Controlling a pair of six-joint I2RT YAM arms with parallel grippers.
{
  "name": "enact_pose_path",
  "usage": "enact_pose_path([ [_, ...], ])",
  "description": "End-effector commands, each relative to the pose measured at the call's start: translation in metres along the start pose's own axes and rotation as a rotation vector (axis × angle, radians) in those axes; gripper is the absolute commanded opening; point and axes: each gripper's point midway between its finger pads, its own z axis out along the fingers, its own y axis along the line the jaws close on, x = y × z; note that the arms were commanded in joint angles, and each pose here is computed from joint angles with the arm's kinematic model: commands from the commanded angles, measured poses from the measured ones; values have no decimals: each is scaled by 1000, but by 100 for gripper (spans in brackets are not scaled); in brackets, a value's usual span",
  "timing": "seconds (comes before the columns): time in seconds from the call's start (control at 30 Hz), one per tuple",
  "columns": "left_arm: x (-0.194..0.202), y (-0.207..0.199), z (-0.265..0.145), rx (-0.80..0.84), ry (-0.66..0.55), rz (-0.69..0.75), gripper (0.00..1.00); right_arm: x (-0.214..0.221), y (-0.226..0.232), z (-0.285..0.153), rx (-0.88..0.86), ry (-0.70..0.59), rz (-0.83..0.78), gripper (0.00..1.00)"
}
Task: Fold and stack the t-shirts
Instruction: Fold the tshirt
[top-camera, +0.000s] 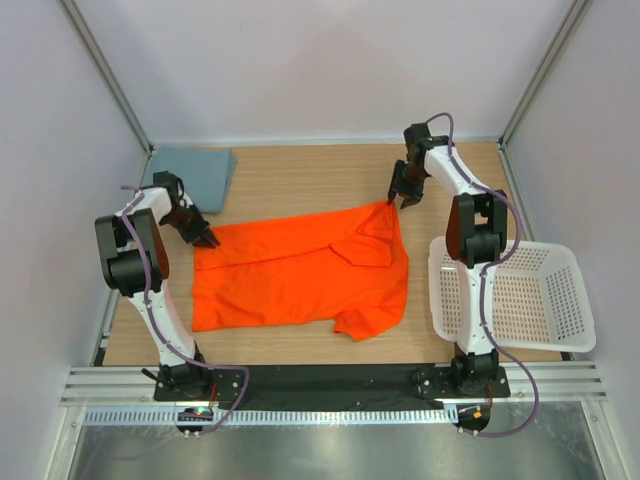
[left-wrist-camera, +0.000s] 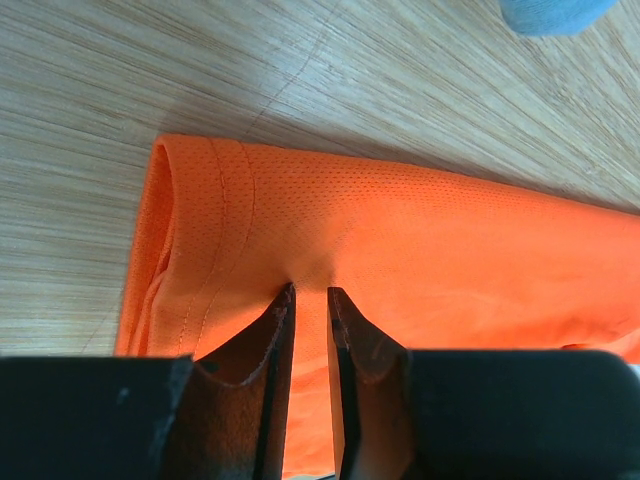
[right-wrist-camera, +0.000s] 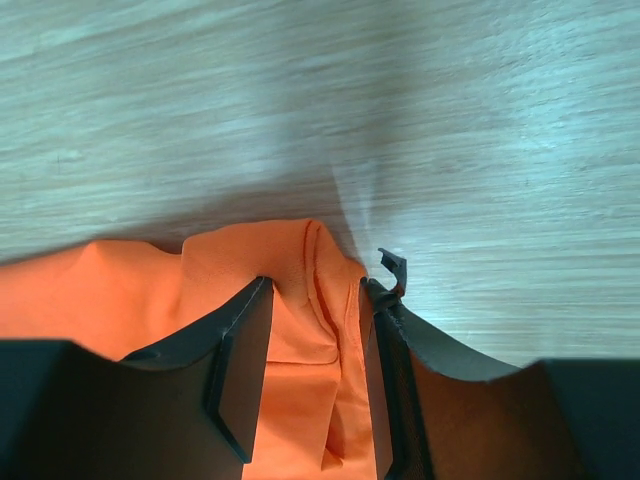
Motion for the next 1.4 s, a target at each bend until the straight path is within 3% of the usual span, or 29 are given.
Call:
enact_pose_path([
  [0.0, 3, 18, 8, -65, 5, 29, 21, -19, 11, -10, -64, -53, 21, 46],
  [0.27, 4, 18, 9, -67, 9, 31, 21, -27, 20, -9, -112, -70, 61, 45],
  [0.57, 4, 22, 10, -85, 9, 32, 21, -21, 16, 7, -112, -24, 95, 17],
  [0.7, 6, 27, 13, -101, 20, 28, 21, -25, -8, 8, -36, -36, 125, 2],
  [0.9, 3, 30, 13, -107, 15, 16, 21, -19, -39, 5, 66, -54, 183, 1],
  [1.07, 0, 26, 10, -94, 7, 16, 21, -15, -24, 8, -15, -36, 168, 2],
  [1.17, -6, 18, 1, -73, -14, 20, 24, -21, -22, -2, -20, -57, 136, 21],
  [1.37, -17, -7, -31, -10, -76, 43, 30, -28, -21, -55, 41, -107, 18, 38],
])
